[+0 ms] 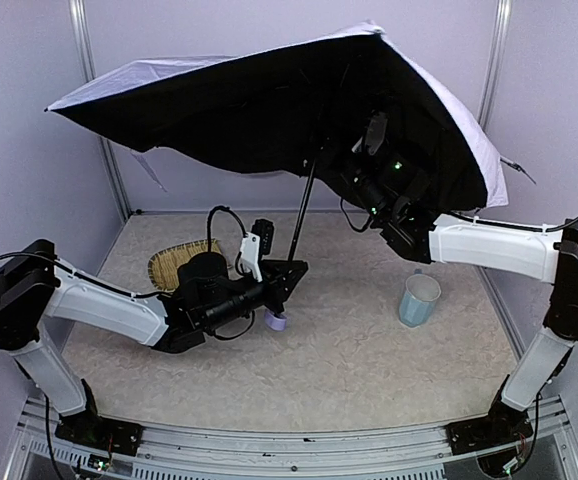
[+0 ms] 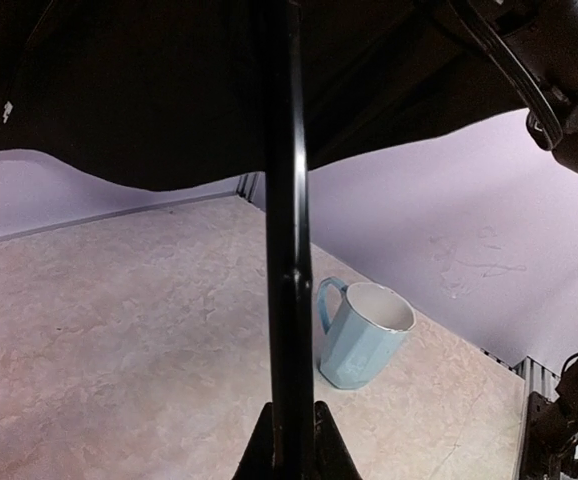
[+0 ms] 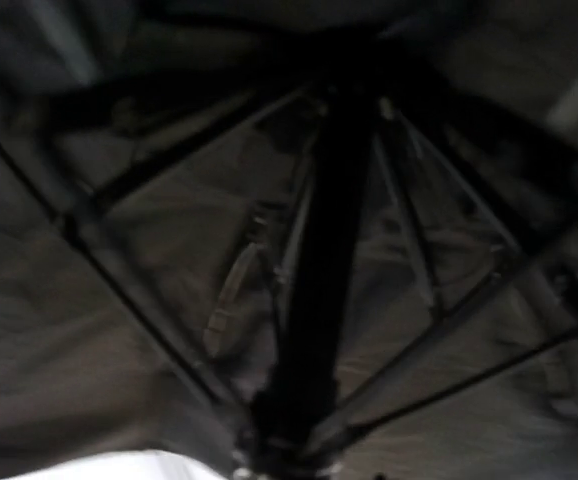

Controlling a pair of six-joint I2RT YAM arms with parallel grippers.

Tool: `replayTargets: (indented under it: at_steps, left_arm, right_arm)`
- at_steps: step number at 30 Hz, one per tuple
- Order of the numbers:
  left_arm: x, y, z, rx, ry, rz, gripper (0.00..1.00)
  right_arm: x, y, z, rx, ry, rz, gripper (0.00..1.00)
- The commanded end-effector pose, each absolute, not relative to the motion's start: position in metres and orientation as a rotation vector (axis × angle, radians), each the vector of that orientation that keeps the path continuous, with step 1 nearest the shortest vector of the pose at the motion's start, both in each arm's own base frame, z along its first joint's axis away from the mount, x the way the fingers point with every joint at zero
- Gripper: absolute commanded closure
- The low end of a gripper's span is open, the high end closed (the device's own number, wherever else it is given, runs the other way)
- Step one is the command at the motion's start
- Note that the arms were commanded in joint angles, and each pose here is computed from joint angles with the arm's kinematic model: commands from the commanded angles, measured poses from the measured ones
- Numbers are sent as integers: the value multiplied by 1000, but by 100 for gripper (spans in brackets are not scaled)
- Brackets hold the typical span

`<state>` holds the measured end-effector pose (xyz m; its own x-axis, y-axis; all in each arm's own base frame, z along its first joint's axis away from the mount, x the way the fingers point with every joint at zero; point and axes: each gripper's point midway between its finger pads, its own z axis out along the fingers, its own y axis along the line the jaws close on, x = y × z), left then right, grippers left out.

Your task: Put away the umbrella

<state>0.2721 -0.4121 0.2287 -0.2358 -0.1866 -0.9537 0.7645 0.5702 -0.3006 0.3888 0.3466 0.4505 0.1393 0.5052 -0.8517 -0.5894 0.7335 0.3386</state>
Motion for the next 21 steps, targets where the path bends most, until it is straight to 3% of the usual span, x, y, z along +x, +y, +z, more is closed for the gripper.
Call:
replayTargets:
  at_steps: [1,6,13,18,21]
  left_arm:
    - [276,-408,265,462,1464,-925,100]
    - [274,-409,260,466,1467,-914,100]
    - [274,-409,255,476,1471,-905,100]
    - [273,-405,244,489,1476,-880,100]
    - [274,-403,239,481,1483,-865,100]
  right_arm:
    - [395,322,453,-39,1207,631,64]
    - [394,317,465,-36,1188,593,67]
    - [394,320,464,-67,1193,671,86]
    - [389,329,476,-145,1210,753,67]
    - [387,323,483,-129,1190,788,67]
